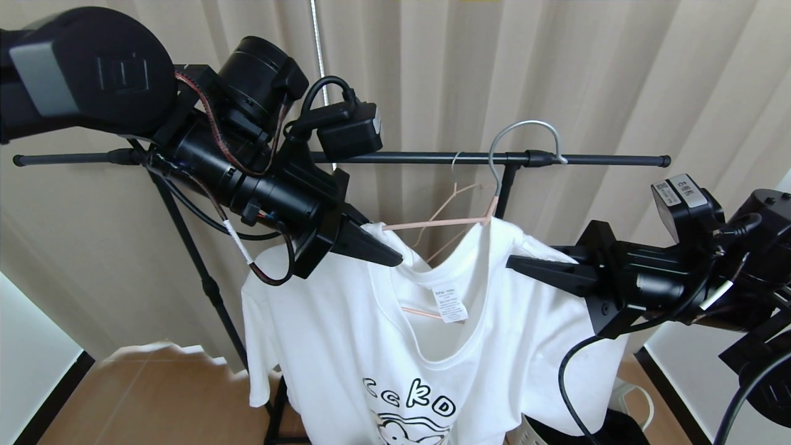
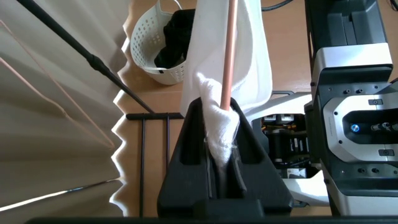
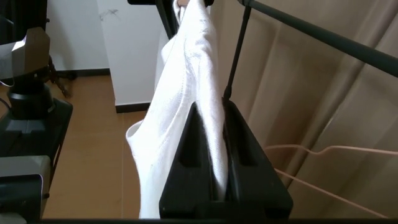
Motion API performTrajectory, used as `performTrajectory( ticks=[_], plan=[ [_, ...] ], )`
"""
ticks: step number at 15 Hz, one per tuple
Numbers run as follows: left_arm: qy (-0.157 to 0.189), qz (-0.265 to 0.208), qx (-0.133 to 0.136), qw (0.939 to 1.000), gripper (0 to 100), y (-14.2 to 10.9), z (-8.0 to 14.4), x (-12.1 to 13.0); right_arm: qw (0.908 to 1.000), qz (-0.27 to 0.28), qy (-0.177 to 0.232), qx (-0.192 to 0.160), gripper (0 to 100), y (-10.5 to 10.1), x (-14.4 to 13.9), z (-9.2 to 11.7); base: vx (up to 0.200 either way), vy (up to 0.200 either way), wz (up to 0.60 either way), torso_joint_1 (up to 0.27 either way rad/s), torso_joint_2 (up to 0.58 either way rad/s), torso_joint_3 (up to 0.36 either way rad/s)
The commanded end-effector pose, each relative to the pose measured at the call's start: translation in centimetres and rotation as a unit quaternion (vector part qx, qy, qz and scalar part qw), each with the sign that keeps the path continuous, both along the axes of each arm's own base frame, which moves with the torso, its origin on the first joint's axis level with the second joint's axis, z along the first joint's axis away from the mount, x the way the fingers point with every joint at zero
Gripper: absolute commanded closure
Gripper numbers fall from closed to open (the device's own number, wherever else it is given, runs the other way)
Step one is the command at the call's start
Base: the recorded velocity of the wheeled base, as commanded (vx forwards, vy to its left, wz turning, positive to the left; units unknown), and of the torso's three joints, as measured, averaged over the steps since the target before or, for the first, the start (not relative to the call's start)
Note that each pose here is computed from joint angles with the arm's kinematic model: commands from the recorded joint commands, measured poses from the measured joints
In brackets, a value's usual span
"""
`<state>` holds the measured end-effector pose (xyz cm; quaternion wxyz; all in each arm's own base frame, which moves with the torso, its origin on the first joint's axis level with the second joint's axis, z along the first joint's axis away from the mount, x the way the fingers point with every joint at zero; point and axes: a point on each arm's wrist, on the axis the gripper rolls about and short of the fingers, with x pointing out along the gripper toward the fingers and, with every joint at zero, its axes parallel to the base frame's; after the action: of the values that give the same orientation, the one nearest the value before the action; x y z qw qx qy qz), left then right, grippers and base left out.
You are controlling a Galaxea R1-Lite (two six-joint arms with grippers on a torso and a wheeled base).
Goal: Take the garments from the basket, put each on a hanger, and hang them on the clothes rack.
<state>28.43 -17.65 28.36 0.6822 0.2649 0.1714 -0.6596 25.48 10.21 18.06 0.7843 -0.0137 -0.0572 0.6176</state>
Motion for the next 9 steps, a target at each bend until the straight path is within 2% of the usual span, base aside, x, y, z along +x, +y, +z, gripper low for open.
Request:
performTrajectory(
  ticks=[1,3,4,9],
  plan=[
    [-0.001,0.0,-0.001,1.0,100,0.03,0.1,-0.09,1.0,0.001,-0.001,0.0,100,-0.01,-0.06,0.03,0.0,0.0,0.0,0.0,0.0,0.0],
    [-0.002,0.0,-0.002,1.0,100,0.05,0.16,-0.11,1.0,0.001,-0.002,0.001,100,-0.06,-0.22,0.11,0.0,0.0,0.0,0.0,0.0,0.0],
    [-0.002,0.0,-0.002,1.0,100,0.05,0.16,-0.11,1.0,0.001,-0.001,0.001,0,-0.09,-0.31,0.11,0.0,0.0,0.0,0.0,0.0,0.0],
    [-0.007,0.007,-0.005,0.9999,100,0.85,0.75,-0.73,0.9999,-0.011,-0.011,0.004,0,-0.7,-0.17,0.62,0.0,0.0,0.0,0.0,0.0,0.0]
  ],
)
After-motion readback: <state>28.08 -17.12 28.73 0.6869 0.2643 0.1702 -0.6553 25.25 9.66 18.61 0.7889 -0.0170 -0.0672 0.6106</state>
